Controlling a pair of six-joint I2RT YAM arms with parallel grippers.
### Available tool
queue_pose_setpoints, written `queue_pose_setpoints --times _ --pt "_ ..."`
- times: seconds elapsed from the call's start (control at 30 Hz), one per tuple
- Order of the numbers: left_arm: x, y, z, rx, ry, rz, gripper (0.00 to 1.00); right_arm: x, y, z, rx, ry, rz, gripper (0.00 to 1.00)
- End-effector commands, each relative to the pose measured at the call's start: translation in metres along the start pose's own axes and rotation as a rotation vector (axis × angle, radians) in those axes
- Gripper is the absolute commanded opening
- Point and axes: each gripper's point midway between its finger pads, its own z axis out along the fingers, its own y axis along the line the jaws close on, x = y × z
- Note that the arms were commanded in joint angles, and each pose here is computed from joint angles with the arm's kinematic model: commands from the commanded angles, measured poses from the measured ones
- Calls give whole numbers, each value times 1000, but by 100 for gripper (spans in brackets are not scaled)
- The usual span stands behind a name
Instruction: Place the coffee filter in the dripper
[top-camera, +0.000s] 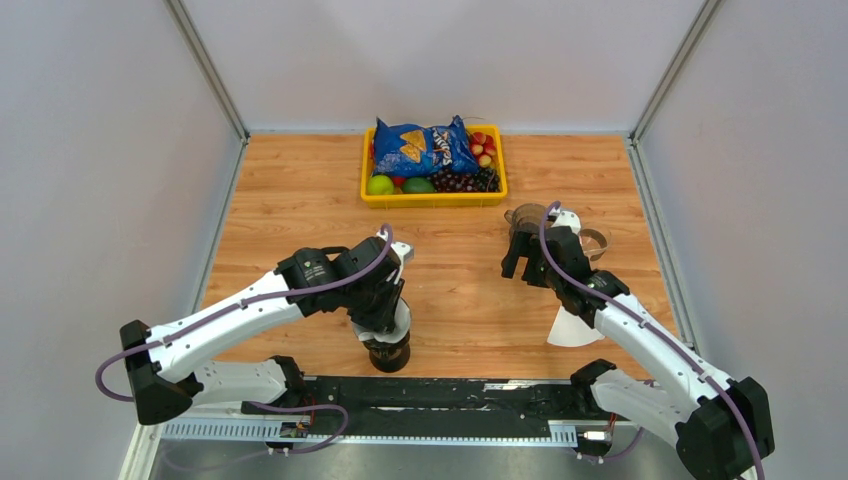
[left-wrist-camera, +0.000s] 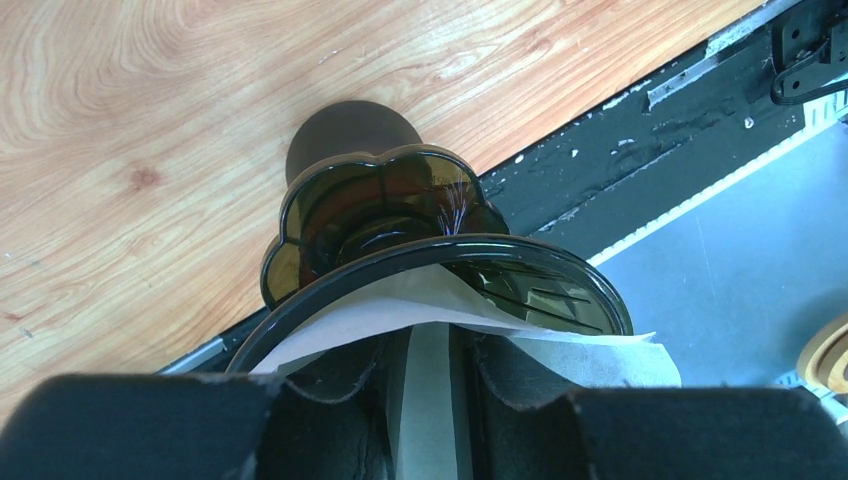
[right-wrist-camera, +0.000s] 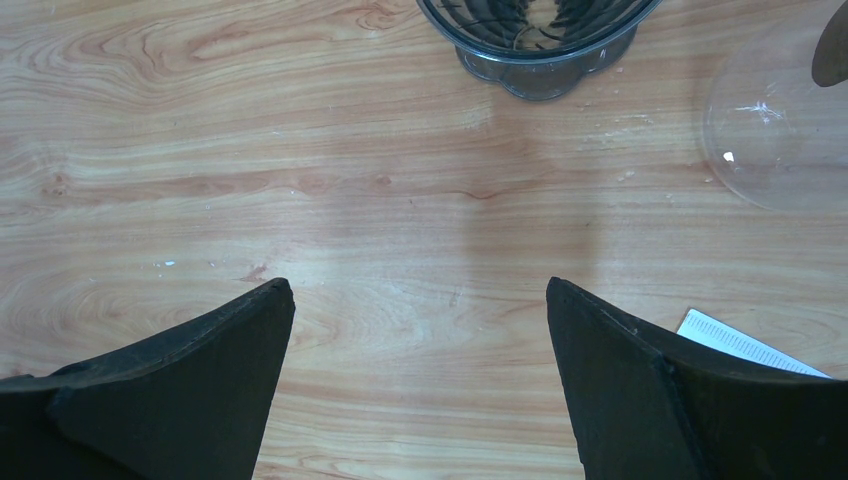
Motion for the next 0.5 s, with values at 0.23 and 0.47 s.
queue_pose_setpoints --times 0.23,0.47 --pt "-9 -5 -9 5 -29 1 29 -12 1 0 -8 -55 12 100" --pt "-13 -11 -17 29 -49 7 29 -12 1 -1 -10 -57 11 100"
